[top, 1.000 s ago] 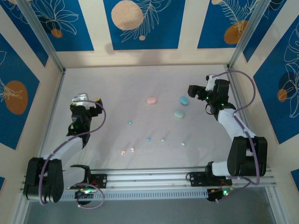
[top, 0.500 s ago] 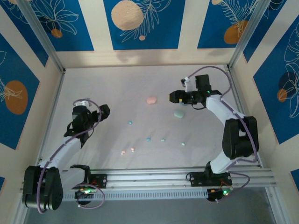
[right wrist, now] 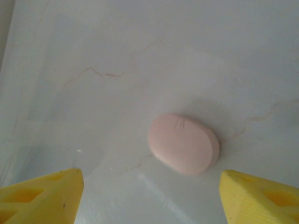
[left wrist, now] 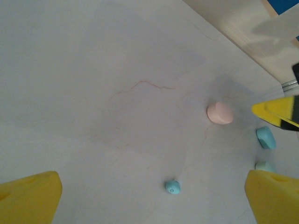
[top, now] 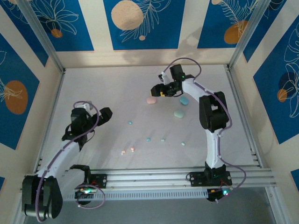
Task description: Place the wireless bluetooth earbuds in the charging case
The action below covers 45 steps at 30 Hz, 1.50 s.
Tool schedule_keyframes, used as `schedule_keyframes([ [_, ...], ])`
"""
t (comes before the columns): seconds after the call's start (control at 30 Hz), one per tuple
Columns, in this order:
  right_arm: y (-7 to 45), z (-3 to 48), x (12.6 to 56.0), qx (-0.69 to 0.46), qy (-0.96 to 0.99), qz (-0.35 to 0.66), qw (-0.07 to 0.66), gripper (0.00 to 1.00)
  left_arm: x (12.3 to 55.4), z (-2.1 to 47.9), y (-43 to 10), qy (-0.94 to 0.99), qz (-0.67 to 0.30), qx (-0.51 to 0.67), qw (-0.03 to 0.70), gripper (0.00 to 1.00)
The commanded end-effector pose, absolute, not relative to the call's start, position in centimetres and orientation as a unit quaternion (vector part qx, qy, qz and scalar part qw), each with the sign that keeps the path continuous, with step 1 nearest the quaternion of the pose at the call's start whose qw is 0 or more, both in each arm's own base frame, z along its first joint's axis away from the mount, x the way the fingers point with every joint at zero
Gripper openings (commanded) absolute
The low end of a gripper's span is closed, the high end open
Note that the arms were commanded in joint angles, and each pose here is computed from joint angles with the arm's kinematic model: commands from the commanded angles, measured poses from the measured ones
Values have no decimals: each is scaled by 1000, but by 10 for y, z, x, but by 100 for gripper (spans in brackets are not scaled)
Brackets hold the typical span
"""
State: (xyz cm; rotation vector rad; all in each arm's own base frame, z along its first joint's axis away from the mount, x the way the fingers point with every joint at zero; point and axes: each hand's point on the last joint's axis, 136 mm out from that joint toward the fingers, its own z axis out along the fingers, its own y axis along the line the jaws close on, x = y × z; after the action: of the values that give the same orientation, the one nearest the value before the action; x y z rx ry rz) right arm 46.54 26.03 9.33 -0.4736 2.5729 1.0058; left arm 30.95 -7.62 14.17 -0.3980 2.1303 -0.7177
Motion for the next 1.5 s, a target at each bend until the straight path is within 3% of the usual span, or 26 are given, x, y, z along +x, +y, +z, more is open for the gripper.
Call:
schedule_keyframes([
  [0.0,271,87,469,-167,908,359,137,77,298,136,-81,855,-293,-149,400,100],
  [0.2,283,69,481,-171,908,368,103,75,297,139,-82,854,-296,-145,402,100],
  [0.8,294,75,427,-248,889,379,75,73,302,153,-81,851,-290,-136,417,100],
  [0.93,292,67,424,-265,899,337,91,74,302,153,-81,851,-291,-136,416,100],
  [1.17,287,34,438,-324,918,173,147,87,300,151,-80,852,-290,-137,414,100],
  [1.47,306,16,427,-427,875,134,185,79,298,151,-82,854,-290,-126,412,100],
])
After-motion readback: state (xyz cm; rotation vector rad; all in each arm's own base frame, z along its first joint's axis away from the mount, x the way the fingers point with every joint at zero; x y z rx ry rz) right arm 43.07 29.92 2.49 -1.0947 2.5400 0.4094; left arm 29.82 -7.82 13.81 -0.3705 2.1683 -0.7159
